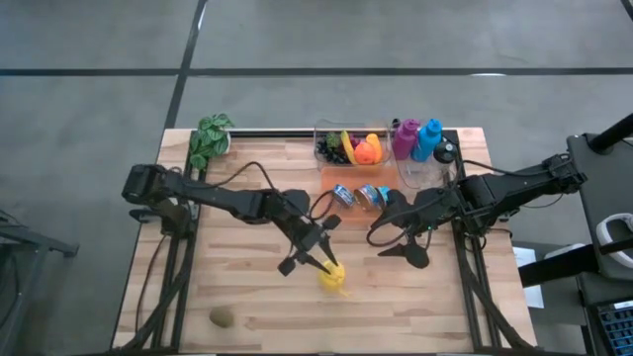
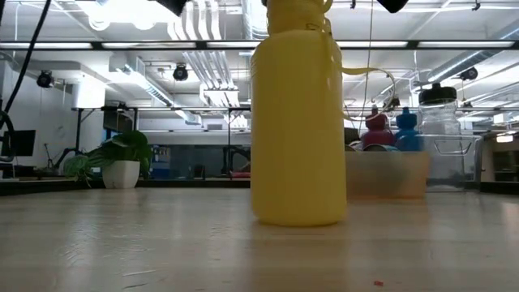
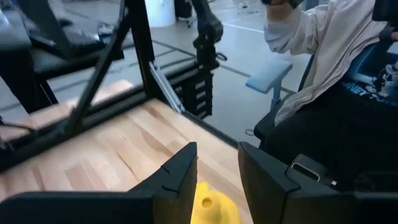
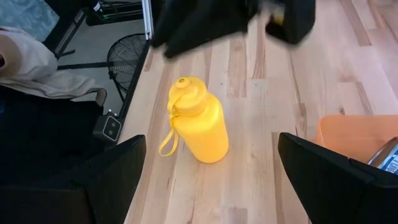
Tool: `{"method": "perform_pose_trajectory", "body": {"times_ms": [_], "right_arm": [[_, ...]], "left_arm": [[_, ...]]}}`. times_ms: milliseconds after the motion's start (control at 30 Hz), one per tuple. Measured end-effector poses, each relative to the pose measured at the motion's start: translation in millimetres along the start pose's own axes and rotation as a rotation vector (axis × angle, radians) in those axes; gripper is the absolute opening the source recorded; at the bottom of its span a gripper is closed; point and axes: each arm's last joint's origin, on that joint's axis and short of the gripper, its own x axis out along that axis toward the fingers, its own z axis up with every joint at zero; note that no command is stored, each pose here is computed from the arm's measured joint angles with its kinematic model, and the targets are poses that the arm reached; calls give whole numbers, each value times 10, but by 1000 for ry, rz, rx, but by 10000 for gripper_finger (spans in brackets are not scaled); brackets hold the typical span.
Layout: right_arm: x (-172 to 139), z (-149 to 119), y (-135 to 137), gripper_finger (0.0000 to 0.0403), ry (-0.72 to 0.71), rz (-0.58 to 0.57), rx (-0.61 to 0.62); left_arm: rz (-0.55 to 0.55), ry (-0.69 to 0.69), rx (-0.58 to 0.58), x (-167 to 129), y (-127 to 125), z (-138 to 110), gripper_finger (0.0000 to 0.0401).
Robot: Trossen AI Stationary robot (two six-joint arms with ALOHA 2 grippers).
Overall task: Pick & Place Food Item
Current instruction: Put the yellow water bottle into the right transparent bin
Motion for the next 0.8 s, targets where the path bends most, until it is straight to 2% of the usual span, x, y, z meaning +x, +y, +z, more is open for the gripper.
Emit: {"method": "perform_pose_trajectory", "body": {"times_ms": [167, 333, 467, 633, 800], "right_arm": [[0, 1, 0, 364, -1, 0, -1], [14, 12, 3, 364, -10, 2, -3], [69, 30, 12, 364, -24, 21, -51], [196, 21, 22, 364, -4, 65, -144], [336, 13, 13, 364, 21, 57, -155]], "left_arm": [[30, 30, 28, -244, -132, 208, 119], [168, 162, 4, -414, -390, 343, 108], [235, 216, 18, -500, -672, 478, 81], [205, 210, 36, -658, -1002, 643, 35], [296, 213, 3, -800, -1148, 729, 4]]}}
